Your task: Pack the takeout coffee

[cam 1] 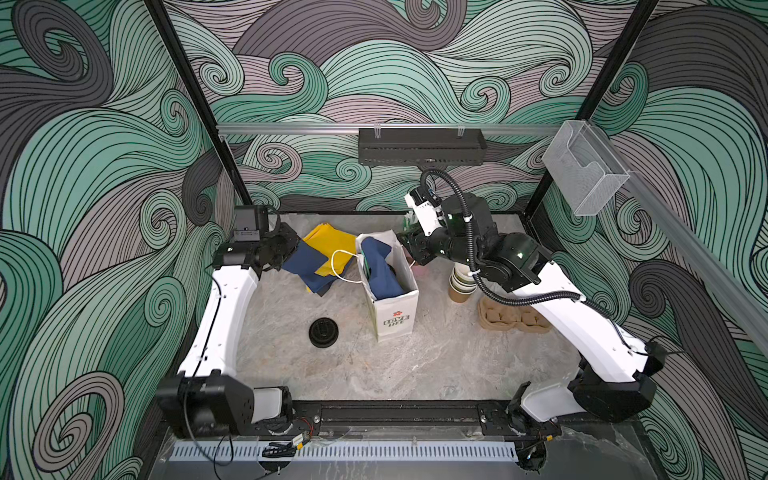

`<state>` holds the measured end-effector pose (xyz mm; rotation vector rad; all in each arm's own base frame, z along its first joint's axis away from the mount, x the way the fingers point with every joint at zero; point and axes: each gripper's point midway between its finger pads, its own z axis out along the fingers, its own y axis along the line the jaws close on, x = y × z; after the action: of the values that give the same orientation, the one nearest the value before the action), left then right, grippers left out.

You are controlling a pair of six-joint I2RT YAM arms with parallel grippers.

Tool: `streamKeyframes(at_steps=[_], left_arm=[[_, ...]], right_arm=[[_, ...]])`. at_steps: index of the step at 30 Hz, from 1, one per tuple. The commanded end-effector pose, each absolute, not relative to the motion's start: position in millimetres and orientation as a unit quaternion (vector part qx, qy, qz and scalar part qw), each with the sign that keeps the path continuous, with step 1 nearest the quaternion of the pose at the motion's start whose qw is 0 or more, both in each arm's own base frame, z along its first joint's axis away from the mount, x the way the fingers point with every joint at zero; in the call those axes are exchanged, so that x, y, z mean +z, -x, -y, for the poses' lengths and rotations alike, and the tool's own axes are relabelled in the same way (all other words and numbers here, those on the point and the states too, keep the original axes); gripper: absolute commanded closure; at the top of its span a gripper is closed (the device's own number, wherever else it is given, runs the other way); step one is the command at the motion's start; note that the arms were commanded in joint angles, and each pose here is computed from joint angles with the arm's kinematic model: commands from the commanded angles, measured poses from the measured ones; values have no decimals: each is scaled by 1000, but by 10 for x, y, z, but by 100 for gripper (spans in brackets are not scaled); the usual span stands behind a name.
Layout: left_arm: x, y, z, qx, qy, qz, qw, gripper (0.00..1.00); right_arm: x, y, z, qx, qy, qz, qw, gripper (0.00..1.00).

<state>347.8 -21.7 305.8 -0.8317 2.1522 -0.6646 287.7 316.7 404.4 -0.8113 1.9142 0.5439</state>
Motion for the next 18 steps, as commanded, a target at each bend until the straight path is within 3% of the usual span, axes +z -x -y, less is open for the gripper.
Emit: streamKeyframes(at_steps=[1,8,12,18], left_arm=[[3072,-3032,229,-247,320,-849,341,100],[3295,-2339,481,-314,323,-836,313,100],[3393,-1941,582,-336,319,-833,303,100],[3435,-1527,690,-363,330,-825,282,100]], right_arm=[[4185,-2573,-3615,291,428,-712,474,53],[4015,-1968,-4360,363,547,-608,447,45],[3774,-1655,-4661,385,604,-563,413,38],[3402,-1332,-4957,408,647,-528,369,34]])
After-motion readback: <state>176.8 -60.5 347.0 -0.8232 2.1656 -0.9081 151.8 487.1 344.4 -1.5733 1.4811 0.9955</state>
